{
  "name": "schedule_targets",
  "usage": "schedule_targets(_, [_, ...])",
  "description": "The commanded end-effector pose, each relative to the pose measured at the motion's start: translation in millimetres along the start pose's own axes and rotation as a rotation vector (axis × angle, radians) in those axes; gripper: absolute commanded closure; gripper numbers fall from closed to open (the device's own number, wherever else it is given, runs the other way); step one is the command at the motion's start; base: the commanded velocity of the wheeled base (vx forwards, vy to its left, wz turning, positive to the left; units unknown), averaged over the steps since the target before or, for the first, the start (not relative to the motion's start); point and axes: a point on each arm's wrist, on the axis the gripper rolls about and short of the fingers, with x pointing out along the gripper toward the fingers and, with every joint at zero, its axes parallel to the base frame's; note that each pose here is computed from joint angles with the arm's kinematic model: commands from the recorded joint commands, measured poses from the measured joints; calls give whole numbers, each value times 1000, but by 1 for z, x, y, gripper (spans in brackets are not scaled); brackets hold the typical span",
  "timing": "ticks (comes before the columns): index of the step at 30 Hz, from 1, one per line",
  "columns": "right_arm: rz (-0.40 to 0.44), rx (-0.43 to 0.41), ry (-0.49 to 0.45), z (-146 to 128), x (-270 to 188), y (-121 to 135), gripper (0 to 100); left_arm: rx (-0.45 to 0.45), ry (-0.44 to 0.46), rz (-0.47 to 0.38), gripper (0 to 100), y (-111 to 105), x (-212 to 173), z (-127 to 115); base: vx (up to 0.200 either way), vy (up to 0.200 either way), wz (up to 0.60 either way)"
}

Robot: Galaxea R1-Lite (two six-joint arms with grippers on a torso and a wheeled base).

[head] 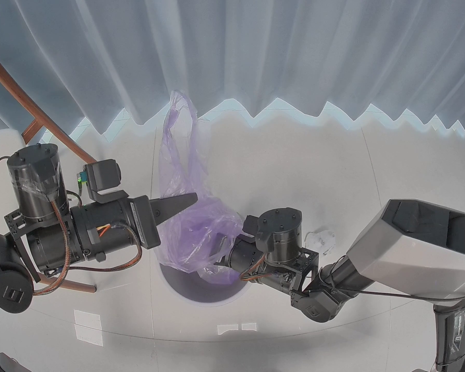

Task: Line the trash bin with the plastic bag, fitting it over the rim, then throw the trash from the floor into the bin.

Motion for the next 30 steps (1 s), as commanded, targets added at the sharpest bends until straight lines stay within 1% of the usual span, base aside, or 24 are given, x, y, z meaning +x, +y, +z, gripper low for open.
schedule_targets(1, [-13, -6, 18, -7, 4, -5, 100, -5, 13, 7, 100, 1, -2, -5, 0, 0, 0])
schedule_targets(4, [-39, -3, 51, -11, -3, -4, 100, -6, 17, 7, 100, 1, -3, -6, 0, 0, 0])
schedule_targets(5, [-83, -2, 98, -17, -15, -7, 100, -8, 25, 11, 100, 2, -3, -8, 0, 0, 0])
schedule_targets(6, [-107, -1, 119, -20, -22, -10, 100, -7, 31, 15, 100, 3, -3, -10, 0, 0, 0])
schedule_targets(10, [-126, 27, 137, -15, -54, -3, 100, 25, 58, 26, 100, 5, -4, -16, 0, 0, 0])
schedule_targets(11, [-132, 48, 149, -13, -69, 1, 100, 29, 67, 28, 100, 6, -5, -18, 0, 0, 0])
schedule_targets(13, [-156, 56, 200, -19, -96, 7, 100, 33, 77, 28, 100, 7, -5, -21, 0, 0, 0])
schedule_targets(14, [-190, 55, 244, -26, -109, 4, 100, 35, 81, 30, 100, 7, -5, -22, 0, 0, 0])
schedule_targets(15, [-195, 54, 250, -26, -111, 3, 100, 34, 82, 30, 100, 7, -5, -22, 0, 0, 0])
schedule_targets(16, [-239, 54, 295, -30, -135, 1, 100, 46, 92, 34, 100, 8, -5, -25, 0, 0, 0])
schedule_targets(19, [-264, 61, 332, -35, -165, -2, 100, 68, 106, 29, 100, 9, -6, -28, 0, 0, 0])
schedule_targets(21, [-271, 59, 343, -37, -184, -5, 100, 74, 125, 15, 100, 6, -6, -34, 0, 0, 0])
schedule_targets(23, [-272, 65, 328, -33, -192, -6, 100, 77, 139, -5, 100, 1, -5, -37, 0, 0, 0])
schedule_targets(26, [-300, 86, 286, -23, -197, -13, 100, 82, 154, -34, 100, -6, -3, -41, 0, 0, 0])
schedule_targets(27, [-308, 95, 258, -17, -197, -16, 100, 83, 165, -47, 100, -9, -2, -44, 0, 0, 0])
schedule_targets(28, [-308, 95, 258, -17, -197, -16, 100, 83, 165, -47, 100, -9, -2, -44, 0, 0, 0])
schedule_targets(29, [-304, 103, 205, -4, -196, -17, 100, 82, 193, -62, 100, -13, -3, -51, 0, 0, 0])
schedule_targets(30, [-304, 105, 195, -1, -196, -17, 100, 81, 202, -63, 100, -13, -3, -53, 0, 0, 0])
